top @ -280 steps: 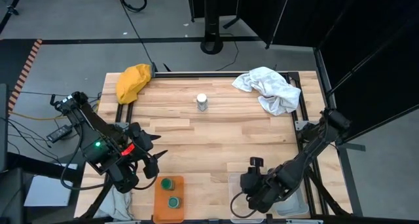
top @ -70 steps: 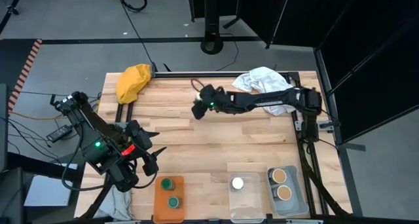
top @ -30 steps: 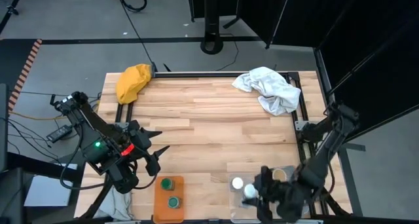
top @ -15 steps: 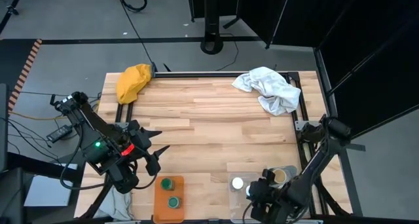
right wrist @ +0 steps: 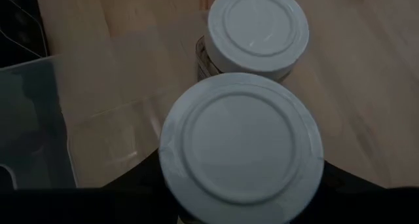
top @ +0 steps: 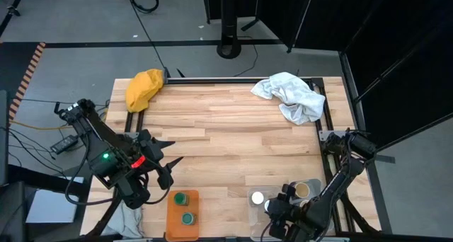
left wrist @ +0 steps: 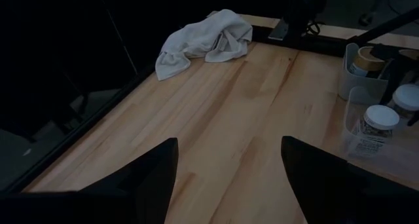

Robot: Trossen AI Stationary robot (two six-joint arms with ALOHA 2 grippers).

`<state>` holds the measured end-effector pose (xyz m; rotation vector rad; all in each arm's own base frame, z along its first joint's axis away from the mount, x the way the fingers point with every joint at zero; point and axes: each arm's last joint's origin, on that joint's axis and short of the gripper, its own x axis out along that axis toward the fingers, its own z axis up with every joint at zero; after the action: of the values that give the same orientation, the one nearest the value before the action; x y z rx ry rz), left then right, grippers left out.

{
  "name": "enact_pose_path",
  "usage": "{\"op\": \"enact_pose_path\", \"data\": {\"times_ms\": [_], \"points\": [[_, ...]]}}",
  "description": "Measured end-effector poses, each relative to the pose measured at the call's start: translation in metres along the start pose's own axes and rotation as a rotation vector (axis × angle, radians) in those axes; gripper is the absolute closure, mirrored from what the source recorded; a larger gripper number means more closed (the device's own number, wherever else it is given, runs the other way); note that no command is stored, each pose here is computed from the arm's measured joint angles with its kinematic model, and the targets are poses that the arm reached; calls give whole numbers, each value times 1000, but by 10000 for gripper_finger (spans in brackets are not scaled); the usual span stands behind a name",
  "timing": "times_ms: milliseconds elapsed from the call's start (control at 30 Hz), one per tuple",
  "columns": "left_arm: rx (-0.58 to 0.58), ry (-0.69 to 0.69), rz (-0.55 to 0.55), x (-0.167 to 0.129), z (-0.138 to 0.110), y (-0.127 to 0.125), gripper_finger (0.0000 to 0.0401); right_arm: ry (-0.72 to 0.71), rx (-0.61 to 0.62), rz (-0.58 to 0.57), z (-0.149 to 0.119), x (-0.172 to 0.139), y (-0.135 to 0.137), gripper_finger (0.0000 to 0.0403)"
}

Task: Sort spices by type
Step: Put the white spice bottle into the transparent bin

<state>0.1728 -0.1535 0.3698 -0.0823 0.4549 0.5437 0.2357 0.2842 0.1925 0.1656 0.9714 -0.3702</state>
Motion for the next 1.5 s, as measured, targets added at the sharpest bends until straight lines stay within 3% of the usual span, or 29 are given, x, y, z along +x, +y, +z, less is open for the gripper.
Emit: {"op": "enact_pose_path", "data": {"times_ms": [533,800,1267,1500], "points": [[0,-5,31,5,2,3,126,-62,28,47,3,0,6,201],[-9,-4,50,9,4,4,126,-63,24,47,3,0,6,135],[-67,0,15,9,6,0,126,-63,21,53,5,-2,6,166],[-76,-3,10,9,6,-1,126,-73,-50,82,22,-25,-9,166]]}}
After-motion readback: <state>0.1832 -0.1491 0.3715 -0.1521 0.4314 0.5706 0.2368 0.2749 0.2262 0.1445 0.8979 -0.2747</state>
